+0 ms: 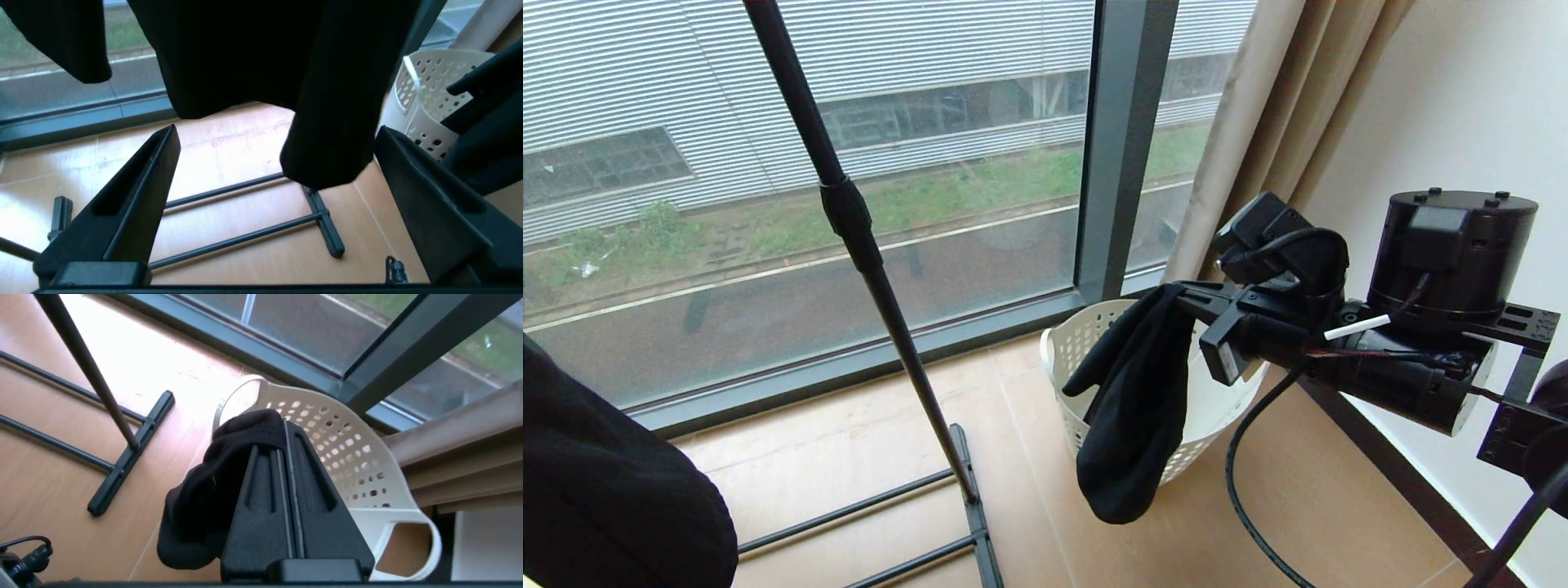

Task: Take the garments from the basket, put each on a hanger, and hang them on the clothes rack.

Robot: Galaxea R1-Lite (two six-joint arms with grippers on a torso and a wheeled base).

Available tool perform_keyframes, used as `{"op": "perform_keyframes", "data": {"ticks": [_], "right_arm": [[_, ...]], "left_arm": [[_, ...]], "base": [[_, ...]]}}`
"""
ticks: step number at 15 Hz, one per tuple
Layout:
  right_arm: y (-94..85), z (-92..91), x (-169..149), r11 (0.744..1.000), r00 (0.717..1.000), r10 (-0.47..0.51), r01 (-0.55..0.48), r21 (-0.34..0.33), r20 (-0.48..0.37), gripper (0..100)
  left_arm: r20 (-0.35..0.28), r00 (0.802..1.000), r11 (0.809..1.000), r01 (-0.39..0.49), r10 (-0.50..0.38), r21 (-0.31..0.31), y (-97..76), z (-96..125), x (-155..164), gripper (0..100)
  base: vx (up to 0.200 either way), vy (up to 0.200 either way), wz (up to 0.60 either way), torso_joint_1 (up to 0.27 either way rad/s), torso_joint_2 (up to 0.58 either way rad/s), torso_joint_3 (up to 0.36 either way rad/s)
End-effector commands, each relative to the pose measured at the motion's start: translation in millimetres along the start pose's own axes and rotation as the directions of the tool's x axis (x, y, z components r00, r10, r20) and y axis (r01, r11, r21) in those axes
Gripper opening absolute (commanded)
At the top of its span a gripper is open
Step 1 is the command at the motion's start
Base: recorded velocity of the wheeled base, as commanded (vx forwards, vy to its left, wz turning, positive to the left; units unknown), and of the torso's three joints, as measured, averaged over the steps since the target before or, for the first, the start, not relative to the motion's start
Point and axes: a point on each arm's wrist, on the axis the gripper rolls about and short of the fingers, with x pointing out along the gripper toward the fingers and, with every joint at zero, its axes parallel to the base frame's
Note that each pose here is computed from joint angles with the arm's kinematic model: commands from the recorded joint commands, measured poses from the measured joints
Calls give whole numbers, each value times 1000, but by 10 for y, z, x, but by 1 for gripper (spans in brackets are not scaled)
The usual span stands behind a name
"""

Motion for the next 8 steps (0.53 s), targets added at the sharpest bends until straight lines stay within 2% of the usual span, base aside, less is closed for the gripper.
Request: {"op": "perform_keyframes", "data": {"ticks": [1,4,8], "right_arm": [[19,-36,20,1000,1000,5,-6,-1,-11,0],[15,-39,11,1000,1000,4,-4,-2,-11,0],[20,-52,0,1000,1000,6,-6,-3,-15,0]], "left_arm": [[-1,1000,1000,-1,1,0,0,1,1,100],[-1,1000,1000,-1,1,-2,0,1,1,100],[1,1000,1000,-1,1,0,0,2,1,100]], "base": [[0,0,0,-7,2,198],[0,0,0,37,-97,129],[0,0,0,144,-394,-45]]}}
